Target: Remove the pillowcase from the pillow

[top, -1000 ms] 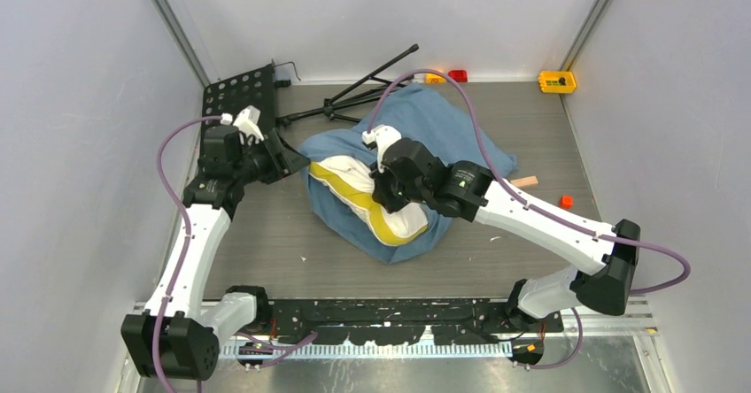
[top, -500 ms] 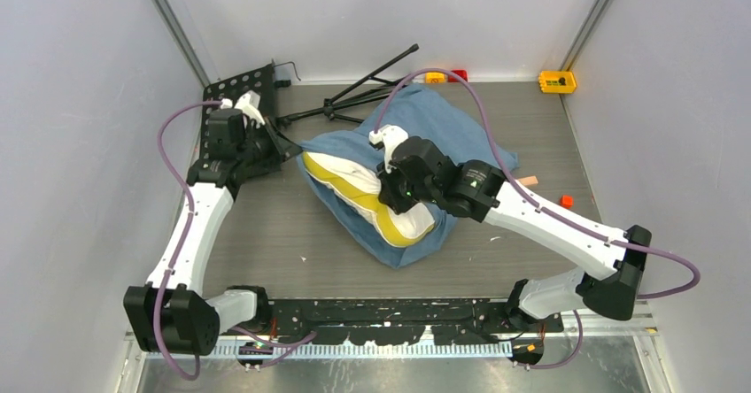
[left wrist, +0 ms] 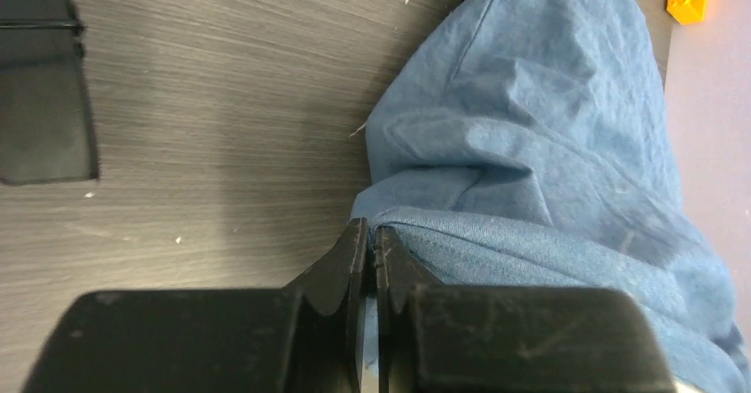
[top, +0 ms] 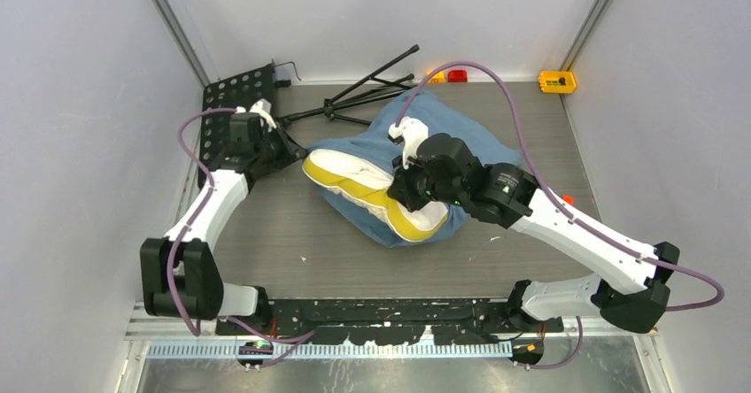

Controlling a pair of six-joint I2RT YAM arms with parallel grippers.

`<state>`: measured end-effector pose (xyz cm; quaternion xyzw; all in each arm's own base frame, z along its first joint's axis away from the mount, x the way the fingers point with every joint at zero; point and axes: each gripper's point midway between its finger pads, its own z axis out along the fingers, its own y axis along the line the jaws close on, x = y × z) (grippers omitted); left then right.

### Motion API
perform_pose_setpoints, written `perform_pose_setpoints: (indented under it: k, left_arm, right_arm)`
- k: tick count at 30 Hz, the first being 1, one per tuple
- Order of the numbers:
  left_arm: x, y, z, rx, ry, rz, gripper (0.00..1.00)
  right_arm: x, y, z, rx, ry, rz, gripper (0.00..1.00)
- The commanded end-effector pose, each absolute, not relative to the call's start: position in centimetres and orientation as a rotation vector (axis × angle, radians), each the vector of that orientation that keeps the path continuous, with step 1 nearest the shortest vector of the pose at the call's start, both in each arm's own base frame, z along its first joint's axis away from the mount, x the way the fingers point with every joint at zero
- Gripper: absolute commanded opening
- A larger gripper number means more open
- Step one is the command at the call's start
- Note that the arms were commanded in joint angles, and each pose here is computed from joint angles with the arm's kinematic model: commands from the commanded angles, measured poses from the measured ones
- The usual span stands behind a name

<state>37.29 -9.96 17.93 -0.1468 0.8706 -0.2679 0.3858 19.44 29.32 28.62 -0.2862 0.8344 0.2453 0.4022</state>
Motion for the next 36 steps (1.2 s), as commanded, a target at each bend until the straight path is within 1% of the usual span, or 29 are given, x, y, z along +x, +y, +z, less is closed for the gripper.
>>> perform_pose_setpoints:
  k: [1,5,9,12,14,16,17,19,21,23,24,25,26,27,28,29,30,31,32,33,36]
  left_arm:
    - [40.9,-11.3,17.9,-0.394,2.052,-0.737,0.05]
    - [42.8,-15.0,16.3,-0.369,2.018,-0.835,0.04]
    - [44.5,-17.8,15.2,-0.368,1.974,-0.897,0.04]
    - [45.7,-19.2,14.6,-0.364,1.961,-0.949,0.07]
    - [46.2,-19.8,15.7,-0.318,1.95,-0.974,0.16]
    - [46.3,-19.7,17.1,-0.266,1.953,-0.946,0.33]
    - [46.2,-19.4,17.9,-0.245,1.962,-0.918,0.44]
    - [45.8,-18.1,19.5,-0.24,1.989,-0.866,0.59]
    - [45.2,-15.8,20.8,-0.305,2.028,-0.819,0.68]
    - [43.5,-13.3,21.2,-0.431,2.097,-0.783,0.72]
    - [42.8,-12.3,21.8,-0.485,2.101,-0.777,0.76]
    - [41.9,-11.1,22.2,-0.541,2.107,-0.751,0.89]
    - [41.1,-9.9,22.6,-0.595,2.11,-0.703,0.98]
    - [40.2,-8.6,22.9,-0.648,2.117,-0.639,0.99]
    - [39.5,-7.4,23.4,-0.684,2.118,-0.585,1.0]
    - [38.6,-6.4,23.8,-0.711,2.124,-0.541,1.0]
    - [37.8,-5.6,24.0,-0.742,2.136,-0.5,1.0]
    - [37.0,-5.0,24.0,-0.768,2.156,-0.469,1.0]
    - [36.2,-4.7,24.0,-0.774,2.181,-0.453,1.0]
    - [35.3,-4.9,23.9,-0.759,2.213,-0.455,1.0]
    - [32.4,-6.0,22.7,-0.712,2.315,-0.498,1.0]
  right_arm:
    - [18.4,30.7,38.3,-0.655,1.842,0.872,0.0]
    - [17.0,31.9,40.7,-0.687,1.77,1.01,0.0]
    - [16.0,32.1,42.5,-0.695,1.721,1.087,0.0]
    - [15.6,31.9,42.7,-0.7,1.711,1.106,0.0]
    - [15.5,31.9,41.9,-0.706,1.733,1.099,0.0]
    - [15.6,32.1,40.3,-0.72,1.775,1.088,0.0]
    - [15.6,32.3,39.4,-0.725,1.8,1.084,0.0]
    - [16.1,32.7,37.4,-0.715,1.846,1.068,0.0]
    - [16.6,33.2,35.4,-0.698,1.885,1.052,0.0]
    - [17.1,33.8,33.5,-0.681,1.92,1.042,0.01]
    - [17.3,34.3,32.6,-0.683,1.933,1.041,0.05]
    - [17.5,34.8,31.6,-0.686,1.954,1.039,0.08]
    - [17.8,35.3,30.6,-0.687,1.979,1.032,0.11]
    - [18.0,35.9,29.7,-0.692,2.002,1.031,0.17]
    - [18.2,36.5,28.8,-0.707,2.025,1.032,0.28]
    - [18.3,37.1,28.2,-0.716,2.045,1.035,0.5]
    - [18.8,37.5,27.4,-0.705,2.075,1.02,0.69]
    - [19.2,37.8,26.8,-0.692,2.098,0.999,0.78]
    - [19.6,37.9,26.2,-0.685,2.118,0.974,0.83]
    - [20.1,37.8,25.8,-0.678,2.132,0.943,0.84]
    - [21.2,36.8,25.5,-0.673,2.14,0.869,0.87]
